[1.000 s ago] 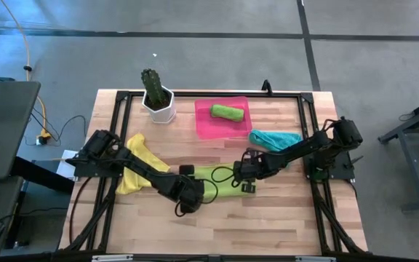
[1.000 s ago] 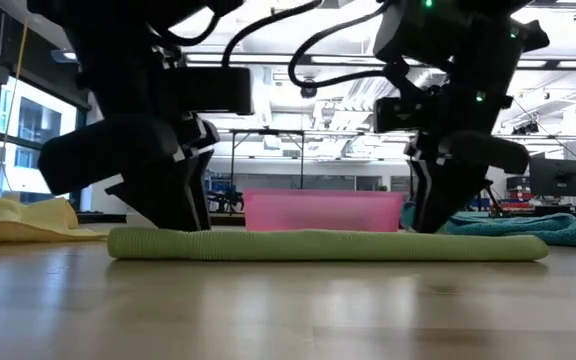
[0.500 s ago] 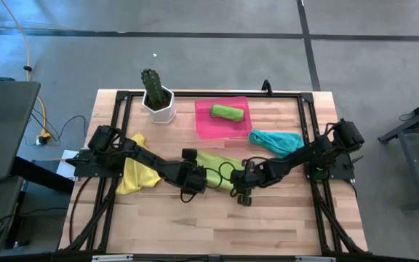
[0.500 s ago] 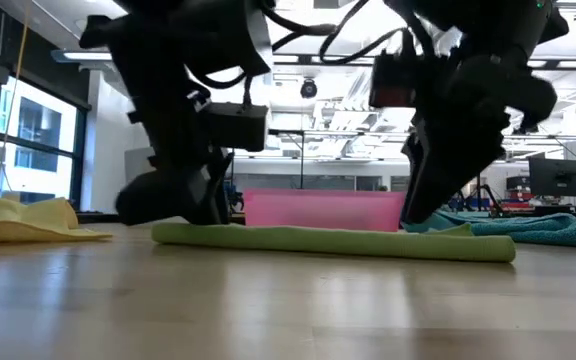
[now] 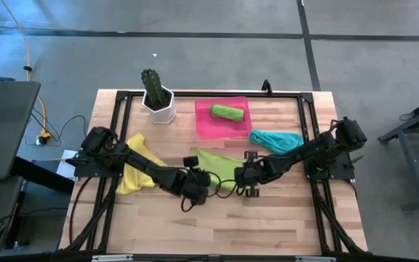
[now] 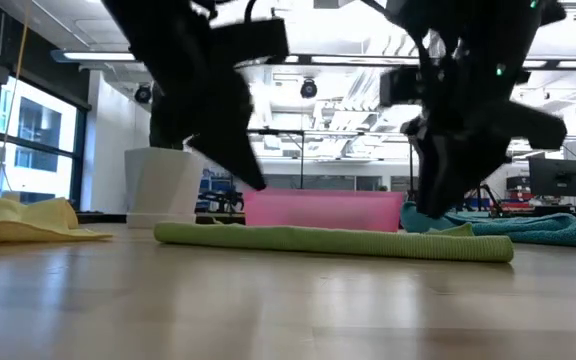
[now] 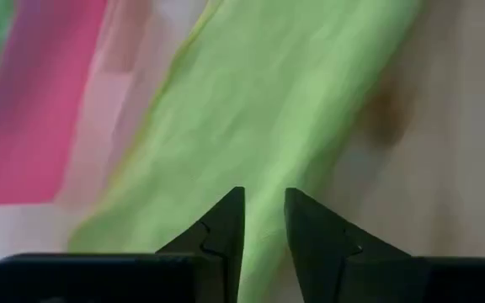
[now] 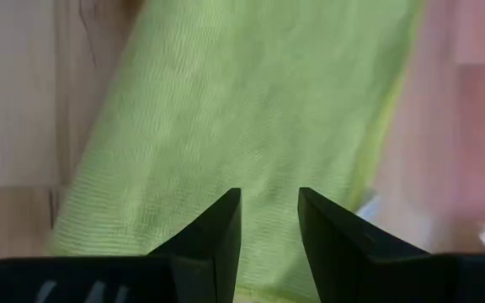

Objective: Roll microfiber towels into tight, uniform cylinder then place into a basket
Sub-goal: Roll the light green microfiber cloth

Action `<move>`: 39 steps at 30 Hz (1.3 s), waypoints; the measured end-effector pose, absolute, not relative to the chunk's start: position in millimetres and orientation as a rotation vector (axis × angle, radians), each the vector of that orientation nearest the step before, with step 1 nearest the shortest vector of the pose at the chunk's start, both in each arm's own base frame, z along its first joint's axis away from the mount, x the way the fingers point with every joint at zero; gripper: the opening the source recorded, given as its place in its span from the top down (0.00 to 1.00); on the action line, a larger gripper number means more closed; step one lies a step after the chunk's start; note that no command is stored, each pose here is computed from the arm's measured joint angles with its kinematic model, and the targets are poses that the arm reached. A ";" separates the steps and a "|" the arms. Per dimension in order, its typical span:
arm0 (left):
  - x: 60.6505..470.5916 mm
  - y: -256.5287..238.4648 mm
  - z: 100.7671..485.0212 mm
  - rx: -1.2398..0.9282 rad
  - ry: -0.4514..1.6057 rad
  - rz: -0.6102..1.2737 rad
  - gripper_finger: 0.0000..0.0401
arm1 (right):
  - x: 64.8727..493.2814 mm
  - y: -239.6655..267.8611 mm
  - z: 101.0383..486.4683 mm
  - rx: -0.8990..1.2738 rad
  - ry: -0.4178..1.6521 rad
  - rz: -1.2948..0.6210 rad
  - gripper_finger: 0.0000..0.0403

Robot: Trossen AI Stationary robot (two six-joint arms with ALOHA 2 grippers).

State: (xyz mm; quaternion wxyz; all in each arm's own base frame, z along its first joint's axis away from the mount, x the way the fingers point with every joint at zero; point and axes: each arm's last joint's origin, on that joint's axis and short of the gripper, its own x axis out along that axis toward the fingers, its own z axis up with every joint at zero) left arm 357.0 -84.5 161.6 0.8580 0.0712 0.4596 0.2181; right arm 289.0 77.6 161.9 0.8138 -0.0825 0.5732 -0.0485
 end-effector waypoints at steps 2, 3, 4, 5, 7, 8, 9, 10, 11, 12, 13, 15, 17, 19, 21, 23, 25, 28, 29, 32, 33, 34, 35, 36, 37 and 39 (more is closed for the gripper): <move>361.6 -91.7 160.8 0.088 0.905 0.452 0.82 | 286.1 71.5 157.9 -0.174 1.260 -0.096 0.72; 362.9 -94.3 159.2 0.064 0.880 0.460 0.82 | 285.5 68.9 156.7 -0.168 1.270 -0.098 0.72; 363.9 -95.4 157.7 0.051 0.865 0.471 0.82 | 284.1 66.8 155.4 -0.168 1.286 -0.102 0.72; 365.0 -96.6 155.5 0.041 0.855 0.479 0.82 | 283.0 65.2 154.4 -0.168 1.298 -0.107 0.72; 366.6 -94.9 149.3 0.018 0.858 0.502 0.83 | 282.6 63.6 152.6 -0.164 1.296 -0.110 0.72; 367.0 -93.3 145.6 0.008 0.866 0.516 0.83 | 281.6 63.4 151.3 -0.163 1.300 -0.109 0.72; 367.8 -91.6 142.1 -0.006 0.871 0.529 0.83 | 280.1 62.5 149.3 -0.161 1.308 -0.108 0.72; 368.6 -90.1 138.8 -0.019 0.873 0.542 0.83 | 278.3 62.4 147.6 -0.153 1.318 -0.111 0.72; 369.4 -88.3 135.4 -0.025 0.878 0.555 0.83 | 277.1 62.3 145.9 -0.134 1.322 -0.116 0.72; 369.7 -87.0 132.3 -0.027 0.885 0.563 0.83 | 276.2 62.5 144.0 -0.104 1.323 -0.117 0.72; 370.1 -86.2 129.6 -0.027 0.893 0.565 0.83 | 274.9 62.7 142.0 -0.075 1.327 -0.115 0.72; 369.5 -85.0 126.2 -0.032 0.921 0.556 0.83 | 273.5 64.1 138.8 -0.017 1.324 -0.115 0.72; 368.7 -84.5 124.6 -0.045 0.950 0.535 0.83 | 274.6 68.3 137.2 0.035 1.293 -0.103 0.72; 367.1 -83.8 123.4 -0.050 0.980 0.522 0.83 | 275.8 74.2 135.9 0.072 1.252 -0.093 0.72; 364.8 -86.3 126.7 -0.061 0.993 0.506 0.83 | 278.6 80.7 136.5 0.126 1.200 -0.096 0.72; 364.9 -91.8 132.0 -0.081 0.980 0.482 0.83 | 283.2 88.0 139.2 0.183 1.131 -0.091 0.72; 362.0 -99.2 138.4 -0.091 0.978 0.444 0.83 | 288.0 94.9 142.5 0.217 1.061 -0.067 0.72; 359.2 -111.4 147.3 -0.110 0.956 0.384 0.83 | 295.3 104.7 148.9 0.230 0.946 -0.014 0.72; 357.9 -115.2 149.4 -0.105 0.950 0.370 0.83 | 296.6 106.6 150.4 0.216 0.922 0.003 0.72; 358.5 -126.5 153.9 -0.074 0.906 0.312 0.83 | 295.6 108.3 152.6 0.099 0.932 0.058 0.72; 358.8 -129.6 154.8 -0.063 0.889 0.300 0.83 | 294.7 107.9 152.5 0.050 0.950 0.072 0.72; 359.7 -132.3 155.6 -0.056 0.871 0.287 0.83 | 292.8 106.9 151.7 0.001 0.980 0.083 0.72; 361.8 -134.8 156.0 -0.062 0.848 0.275 0.83 | 290.5 105.3 150.5 -0.044 1.016 0.087 0.72; 363.0 -136.5 156.1 -0.069 0.833 0.268 0.83 | 287.7 103.2 149.0 -0.082 1.054 0.084 0.72; 362.8 -138.3 156.0 -0.071 0.828 0.263 0.83 | 284.5 100.8 147.4 -0.117 1.095 0.076 0.72; 363.8 -141.1 157.2 -0.101 0.804 0.261 0.83 | 277.6 95.5 144.0 -0.162 1.178 0.042 0.72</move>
